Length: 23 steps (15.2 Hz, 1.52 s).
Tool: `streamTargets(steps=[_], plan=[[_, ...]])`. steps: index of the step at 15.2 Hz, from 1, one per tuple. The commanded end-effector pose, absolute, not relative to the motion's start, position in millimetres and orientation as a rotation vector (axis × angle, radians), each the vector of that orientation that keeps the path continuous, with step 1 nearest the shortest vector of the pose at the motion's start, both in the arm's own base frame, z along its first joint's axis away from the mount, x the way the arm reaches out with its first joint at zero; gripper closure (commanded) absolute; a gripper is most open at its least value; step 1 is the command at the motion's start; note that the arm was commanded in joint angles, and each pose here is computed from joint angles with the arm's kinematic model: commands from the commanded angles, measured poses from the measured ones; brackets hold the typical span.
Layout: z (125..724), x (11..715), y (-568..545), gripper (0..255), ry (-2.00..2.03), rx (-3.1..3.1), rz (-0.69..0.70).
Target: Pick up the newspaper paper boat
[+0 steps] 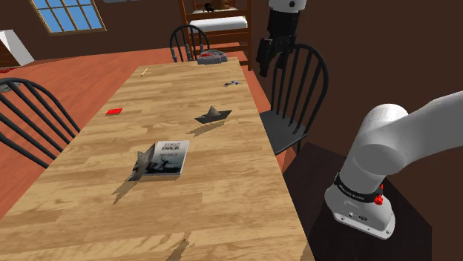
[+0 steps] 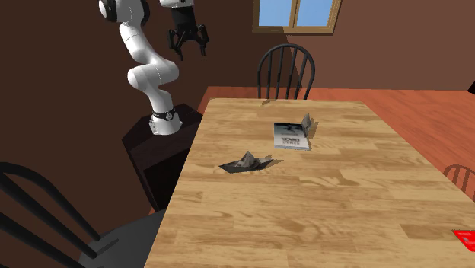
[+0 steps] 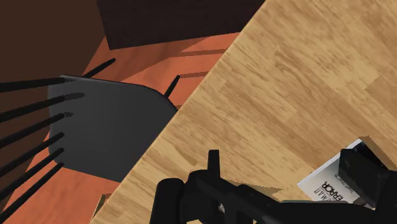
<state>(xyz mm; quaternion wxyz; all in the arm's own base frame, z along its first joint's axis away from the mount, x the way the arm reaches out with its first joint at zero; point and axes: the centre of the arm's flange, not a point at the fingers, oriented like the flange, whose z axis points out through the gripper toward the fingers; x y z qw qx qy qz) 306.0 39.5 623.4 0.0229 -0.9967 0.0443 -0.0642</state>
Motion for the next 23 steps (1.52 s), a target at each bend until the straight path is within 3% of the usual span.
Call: streamTargets(steps=[1,23], plan=[[623.4,306.0,39.5,0,0.137,-3.086,-0.199],[453.1,546.0,-31.4,0,-0.798,-2.956,-0.055]])
